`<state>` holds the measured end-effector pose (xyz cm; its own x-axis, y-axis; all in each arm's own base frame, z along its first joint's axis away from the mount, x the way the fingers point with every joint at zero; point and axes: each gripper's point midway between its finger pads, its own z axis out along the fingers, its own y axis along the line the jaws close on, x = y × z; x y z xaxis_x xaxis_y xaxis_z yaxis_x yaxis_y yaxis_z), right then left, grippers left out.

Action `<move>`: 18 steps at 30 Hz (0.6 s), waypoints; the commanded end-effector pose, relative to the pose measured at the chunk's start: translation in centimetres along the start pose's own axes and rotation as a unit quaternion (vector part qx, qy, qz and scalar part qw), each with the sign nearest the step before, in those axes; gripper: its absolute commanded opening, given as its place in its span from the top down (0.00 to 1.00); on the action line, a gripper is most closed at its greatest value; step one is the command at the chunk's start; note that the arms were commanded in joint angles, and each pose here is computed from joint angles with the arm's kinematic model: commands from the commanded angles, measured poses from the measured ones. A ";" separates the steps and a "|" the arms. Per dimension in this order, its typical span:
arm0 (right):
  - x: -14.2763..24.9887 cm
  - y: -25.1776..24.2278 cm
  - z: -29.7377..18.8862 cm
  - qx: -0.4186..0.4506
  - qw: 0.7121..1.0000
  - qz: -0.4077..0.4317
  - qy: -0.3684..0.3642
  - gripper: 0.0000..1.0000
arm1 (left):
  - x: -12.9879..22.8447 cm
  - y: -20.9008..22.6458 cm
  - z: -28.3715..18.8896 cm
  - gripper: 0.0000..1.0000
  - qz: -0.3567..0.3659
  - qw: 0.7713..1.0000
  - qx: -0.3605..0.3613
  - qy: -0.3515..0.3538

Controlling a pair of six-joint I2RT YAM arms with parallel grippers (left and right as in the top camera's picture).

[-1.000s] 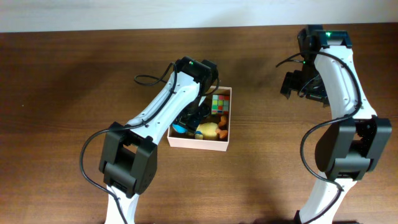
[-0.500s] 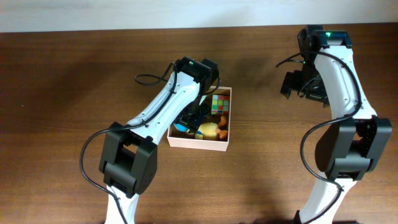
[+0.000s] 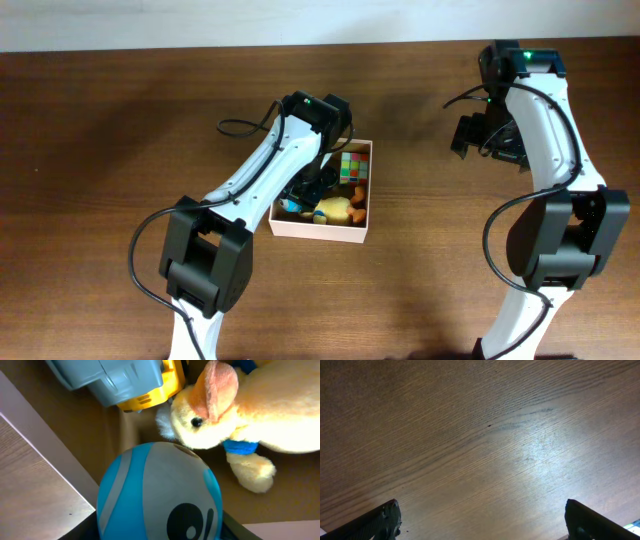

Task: Pack container
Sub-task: 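Lower the ball into the box's front-left corner and release it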

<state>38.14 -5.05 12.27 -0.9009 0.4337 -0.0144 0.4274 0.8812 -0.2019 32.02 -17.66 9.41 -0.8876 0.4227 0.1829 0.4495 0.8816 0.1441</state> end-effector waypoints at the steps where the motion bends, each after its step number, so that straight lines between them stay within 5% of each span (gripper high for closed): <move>1: 0.0 0.0 -0.1 -0.001 1.000 -0.001 -0.001 0.01 | 0.3 0.6 -0.6 0.46 -0.003 1.000 -0.009 -0.002; 18: 0.0 0.0 -0.1 -0.001 1.000 -0.001 -0.001 0.01 | 0.7 1.3 -2.3 0.39 -0.003 1.000 -0.020 -0.003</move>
<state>38.14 -5.05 12.27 -0.9009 0.4337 -0.0144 0.4274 0.8812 -0.2019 31.73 -16.94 10.99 -0.8837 0.4208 0.2052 0.4558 0.8733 0.1720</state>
